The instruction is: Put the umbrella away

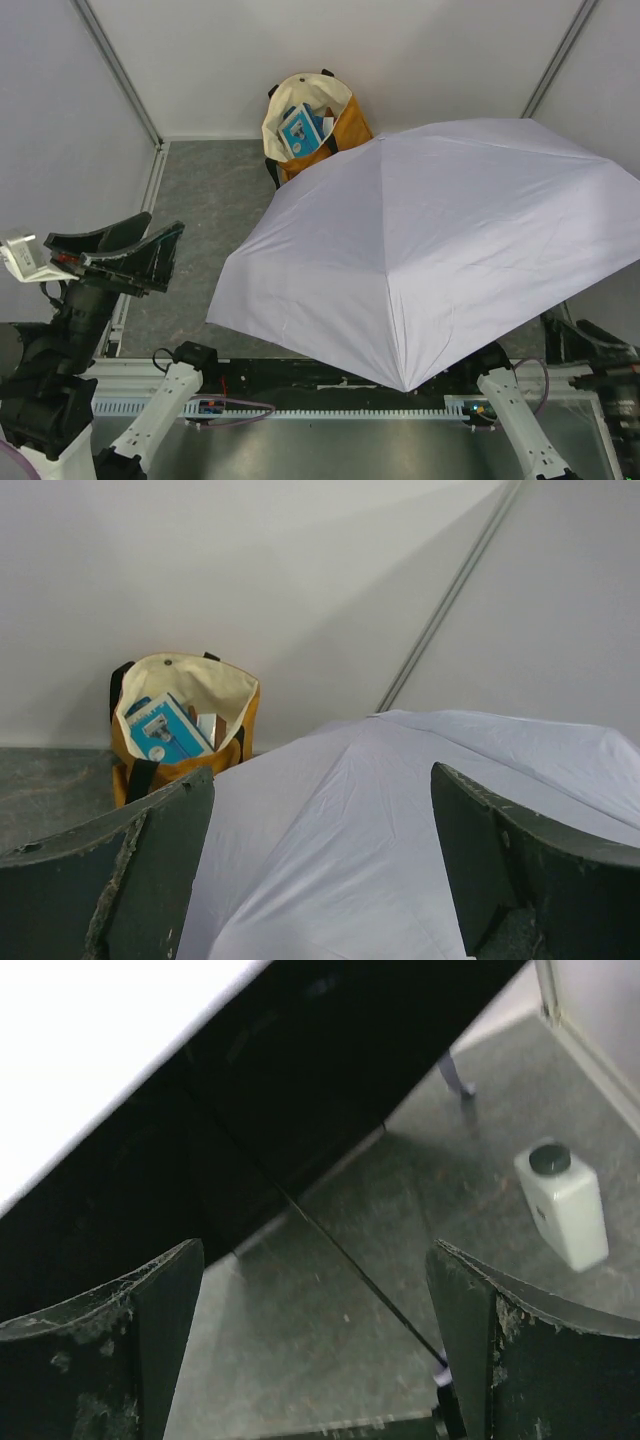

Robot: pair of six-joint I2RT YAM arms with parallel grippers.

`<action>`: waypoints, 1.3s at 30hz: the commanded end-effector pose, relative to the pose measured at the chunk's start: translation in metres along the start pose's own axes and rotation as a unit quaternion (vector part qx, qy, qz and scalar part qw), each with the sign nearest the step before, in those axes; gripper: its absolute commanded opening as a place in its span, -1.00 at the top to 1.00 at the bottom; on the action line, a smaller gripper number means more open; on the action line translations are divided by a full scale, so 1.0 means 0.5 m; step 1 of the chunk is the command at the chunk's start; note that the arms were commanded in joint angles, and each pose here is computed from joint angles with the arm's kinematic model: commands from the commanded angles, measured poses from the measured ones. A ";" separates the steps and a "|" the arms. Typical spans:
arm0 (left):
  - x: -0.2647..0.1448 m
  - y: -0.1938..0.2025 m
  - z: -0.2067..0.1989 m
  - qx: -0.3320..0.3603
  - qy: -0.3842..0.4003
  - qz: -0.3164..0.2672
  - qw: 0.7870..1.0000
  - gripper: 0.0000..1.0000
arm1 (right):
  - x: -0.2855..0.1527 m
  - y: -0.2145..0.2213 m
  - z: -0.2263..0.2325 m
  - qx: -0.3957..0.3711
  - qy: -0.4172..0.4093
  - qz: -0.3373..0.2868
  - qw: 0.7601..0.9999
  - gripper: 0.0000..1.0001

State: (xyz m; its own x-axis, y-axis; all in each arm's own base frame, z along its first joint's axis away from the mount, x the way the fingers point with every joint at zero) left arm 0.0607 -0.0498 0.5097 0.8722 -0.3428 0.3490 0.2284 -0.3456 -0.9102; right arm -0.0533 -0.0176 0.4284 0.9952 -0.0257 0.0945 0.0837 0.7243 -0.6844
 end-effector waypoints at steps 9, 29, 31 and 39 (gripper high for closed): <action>0.031 0.056 0.005 0.017 0.017 0.070 0.997 -0.89 | 0.154 0.214 -0.102 -0.006 0.115 0.223 0.968 -0.96; -0.047 0.052 0.046 0.037 -0.060 0.008 0.998 -0.80 | 0.426 0.497 -0.127 0.009 -0.190 0.256 0.948 -0.70; -0.042 0.061 0.044 0.033 -0.053 0.015 0.998 -0.80 | 0.438 0.505 -0.122 0.014 -0.211 0.250 0.945 -0.61; -0.031 0.053 0.030 0.032 -0.030 0.024 0.999 -0.75 | 0.498 0.516 -0.071 0.010 -0.264 0.255 0.930 0.20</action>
State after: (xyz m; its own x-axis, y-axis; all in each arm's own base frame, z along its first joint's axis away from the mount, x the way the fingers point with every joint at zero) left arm 0.0613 -0.0370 0.4646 0.9239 -0.2701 0.2710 0.1927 -0.2835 -0.9394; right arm 0.2068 0.1269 0.1975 0.7824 0.6187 -0.0704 -0.5041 0.5631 -0.6548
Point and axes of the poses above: each gripper's point midway between its finger pads, its own x axis out along the fingers, its own z axis along the line the jaws close on, y = z × x, the point moved 5 cm from there along -x, back along the fingers, and after that the axes turned 13 degrees about x, right-handed, at the moved point
